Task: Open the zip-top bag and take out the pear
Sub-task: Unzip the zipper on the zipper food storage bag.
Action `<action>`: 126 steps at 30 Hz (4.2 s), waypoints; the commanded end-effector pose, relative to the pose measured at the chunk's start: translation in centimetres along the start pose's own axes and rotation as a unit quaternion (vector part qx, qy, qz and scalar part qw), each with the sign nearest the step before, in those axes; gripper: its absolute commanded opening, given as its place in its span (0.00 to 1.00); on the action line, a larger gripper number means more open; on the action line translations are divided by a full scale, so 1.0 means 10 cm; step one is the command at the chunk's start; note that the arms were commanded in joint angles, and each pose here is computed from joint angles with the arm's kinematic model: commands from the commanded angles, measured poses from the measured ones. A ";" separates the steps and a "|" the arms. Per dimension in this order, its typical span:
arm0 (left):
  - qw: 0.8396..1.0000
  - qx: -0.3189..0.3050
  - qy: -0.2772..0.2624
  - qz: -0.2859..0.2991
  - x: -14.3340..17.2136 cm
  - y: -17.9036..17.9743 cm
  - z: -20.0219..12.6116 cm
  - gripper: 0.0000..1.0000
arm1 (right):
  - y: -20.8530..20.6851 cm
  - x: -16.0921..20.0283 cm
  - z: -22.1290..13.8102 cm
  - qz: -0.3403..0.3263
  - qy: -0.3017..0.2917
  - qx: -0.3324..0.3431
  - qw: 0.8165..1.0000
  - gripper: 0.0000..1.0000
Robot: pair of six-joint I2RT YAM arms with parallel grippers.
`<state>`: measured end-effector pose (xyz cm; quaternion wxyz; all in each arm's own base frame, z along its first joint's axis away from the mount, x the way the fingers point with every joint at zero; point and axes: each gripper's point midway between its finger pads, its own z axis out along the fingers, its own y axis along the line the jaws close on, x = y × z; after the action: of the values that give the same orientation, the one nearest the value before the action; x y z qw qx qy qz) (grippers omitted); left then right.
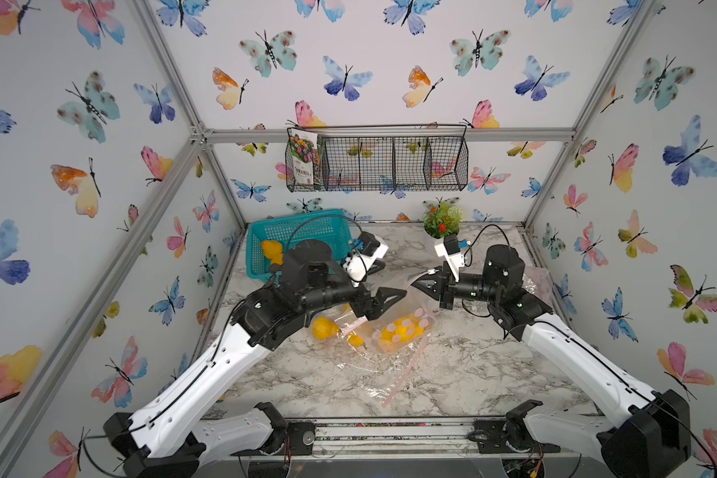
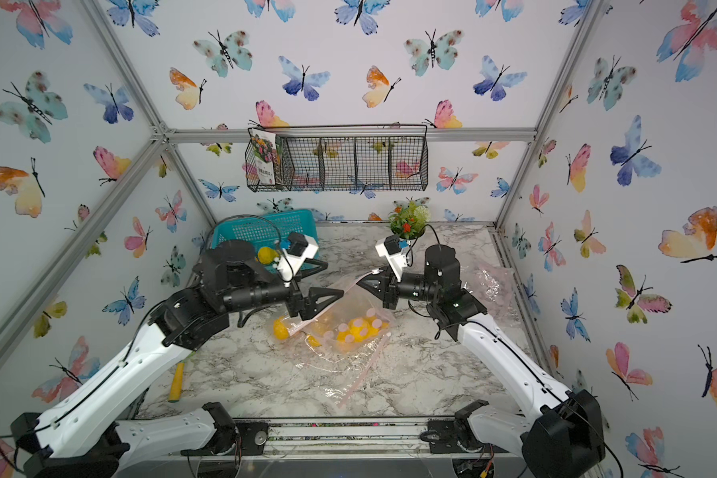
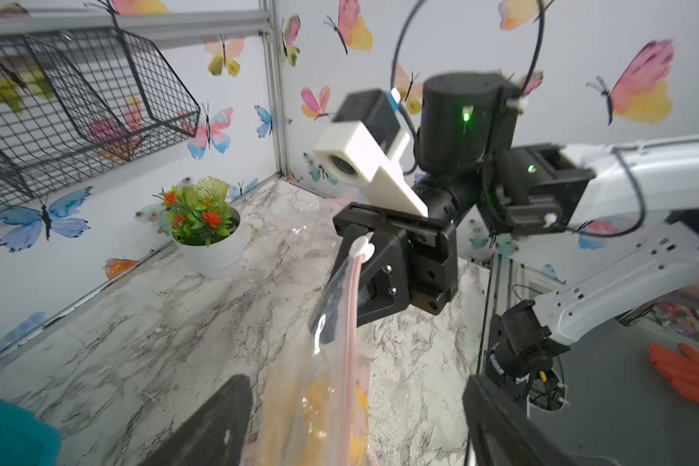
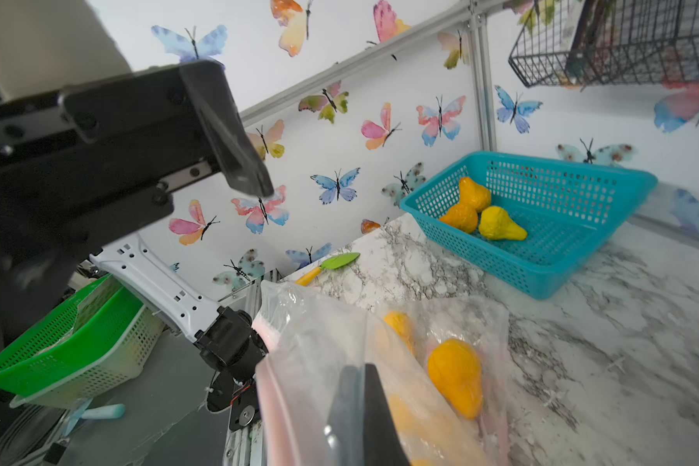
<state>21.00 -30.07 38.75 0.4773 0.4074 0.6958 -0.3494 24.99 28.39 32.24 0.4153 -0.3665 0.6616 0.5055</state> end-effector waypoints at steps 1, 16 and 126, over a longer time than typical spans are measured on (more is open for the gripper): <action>0.994 -0.079 0.052 0.057 0.20 0.16 0.23 0.89 | -0.11 0.19 0.00 0.065 0.055 0.031 0.996 0.03; 0.974 -0.173 0.076 0.124 0.36 0.47 0.30 0.29 | 0.08 0.33 -0.11 0.041 0.092 0.012 0.995 0.02; 0.998 -0.054 0.041 -0.014 0.91 0.77 -0.62 0.01 | 0.11 -0.85 -1.44 -0.194 -0.202 0.361 0.890 0.03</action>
<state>23.59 -22.10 33.61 0.4770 0.4284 0.6935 -0.3286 23.40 19.43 38.46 0.6612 -0.2878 0.6288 0.2907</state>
